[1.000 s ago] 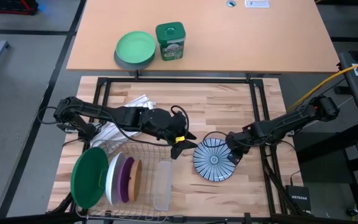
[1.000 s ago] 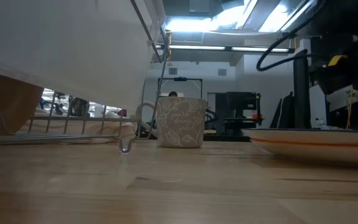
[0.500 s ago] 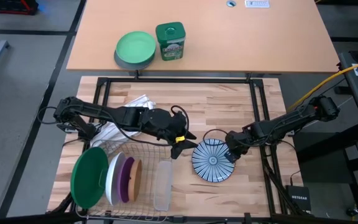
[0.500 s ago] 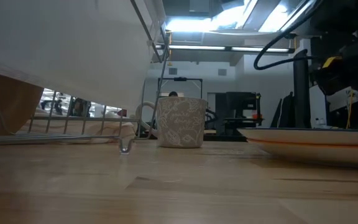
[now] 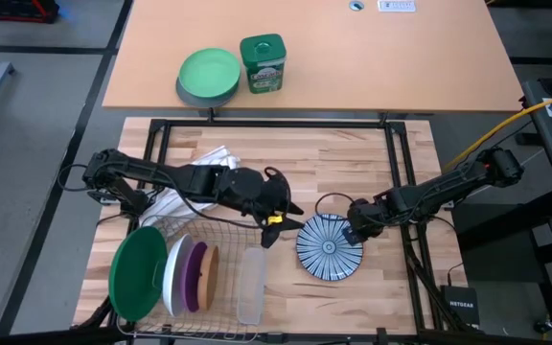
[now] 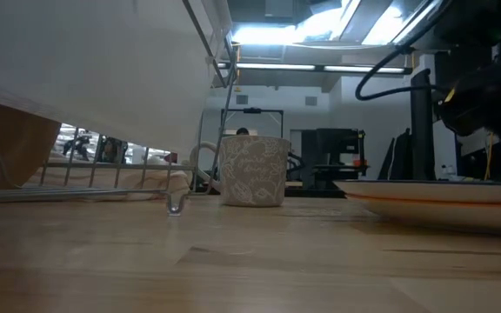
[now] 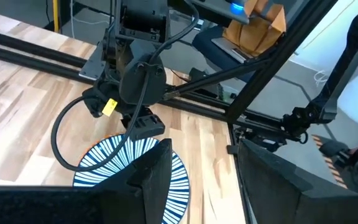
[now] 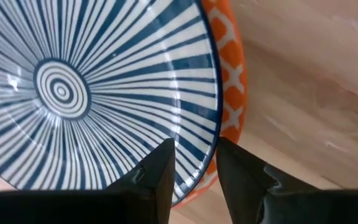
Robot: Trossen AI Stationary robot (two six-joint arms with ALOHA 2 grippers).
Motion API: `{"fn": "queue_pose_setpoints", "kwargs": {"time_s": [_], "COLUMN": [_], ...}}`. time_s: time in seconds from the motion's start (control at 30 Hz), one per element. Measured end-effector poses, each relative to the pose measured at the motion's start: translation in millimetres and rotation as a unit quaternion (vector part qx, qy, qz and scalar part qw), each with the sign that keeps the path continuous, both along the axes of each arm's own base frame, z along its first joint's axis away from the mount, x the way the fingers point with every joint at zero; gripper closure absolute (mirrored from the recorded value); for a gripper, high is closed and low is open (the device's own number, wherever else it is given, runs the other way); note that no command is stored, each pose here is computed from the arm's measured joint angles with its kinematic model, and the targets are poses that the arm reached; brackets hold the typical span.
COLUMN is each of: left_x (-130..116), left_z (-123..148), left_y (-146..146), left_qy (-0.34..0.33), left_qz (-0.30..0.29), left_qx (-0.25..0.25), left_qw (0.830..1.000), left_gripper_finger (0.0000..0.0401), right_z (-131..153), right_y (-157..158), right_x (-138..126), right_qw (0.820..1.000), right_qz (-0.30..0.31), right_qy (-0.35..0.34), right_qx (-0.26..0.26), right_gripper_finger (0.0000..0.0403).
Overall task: Sort dishes
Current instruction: Put the blue patterned plate into the dish rack
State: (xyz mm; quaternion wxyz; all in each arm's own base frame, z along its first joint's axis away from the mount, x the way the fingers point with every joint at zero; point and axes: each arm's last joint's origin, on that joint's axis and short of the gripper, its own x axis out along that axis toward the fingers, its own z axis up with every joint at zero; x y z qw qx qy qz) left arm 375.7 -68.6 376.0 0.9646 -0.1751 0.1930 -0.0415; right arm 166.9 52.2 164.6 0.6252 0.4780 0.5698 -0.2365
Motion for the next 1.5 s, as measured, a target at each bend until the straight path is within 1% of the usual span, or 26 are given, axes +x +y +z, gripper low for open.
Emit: {"fn": "queue_pose_setpoints", "kwargs": {"time_s": [0.2, 0.33, 0.47, 0.67, 0.87, 0.97, 1.03, 1.2, 1.27, 1.37, 1.5], "left_x": [-1, -2, -3, -3, -3, 0, 4, 17, 22, 30, 38], "left_z": [0, -1, -1, -1, -1, -4, -10, -29, -37, -50, -65], "left_y": [-4, -11, -16, -15, -16, -16, -17, -22, -24, -27, -31], "left_qy": [0.000, -0.002, -0.002, -0.002, -0.007, -0.007, -0.005, 0.007, 0.013, 0.020, 0.044], "left_qz": [-0.008, -0.022, -0.029, -0.030, -0.044, -0.052, -0.058, -0.090, -0.100, -0.121, -0.140], "left_qx": [0.005, 0.020, 0.022, 0.025, 0.060, 0.081, 0.096, 0.155, 0.167, 0.165, 0.128], "left_qw": [1.000, 1.000, 0.999, 0.999, 0.997, 0.995, 0.994, 0.984, 0.981, 0.979, 0.981], "left_gripper_finger": [0.0229, 0.0229, 0.0229, 0.0229, 0.0229, 0.0229, 0.0229, 0.0229, 0.0229, 0.0229, 0.0229], "right_z": [-1, -11, -16, -18, -23, -25, -25, -25, -25, -25, -25], "right_y": [0, 0, 0, 0, 1, 2, 3, 3, 3, 3, 3], "right_x": [0, -1, -1, 2, 6, 9, 12, 13, 14, 14, 14], "right_qw": [0.999, 0.998, 0.997, 0.997, 0.997, 0.997, 0.997, 0.997, 0.997, 0.997, 0.997], "right_qz": [-0.041, -0.060, -0.062, -0.069, -0.070, -0.070, -0.070, -0.071, -0.071, -0.071, -0.071], "right_qy": [0.012, 0.016, 0.003, -0.012, -0.003, -0.009, -0.020, -0.030, -0.032, -0.033, -0.034], "right_qx": [0.010, 0.026, 0.033, 0.019, 0.012, 0.014, 0.017, 0.019, 0.019, 0.020, 0.020], "right_gripper_finger": [0.0283, 0.0283, 0.0283, 0.0283, 0.0283, 0.0283, 0.0283, 0.0283, 0.0283, 0.0283, 0.0283]}}
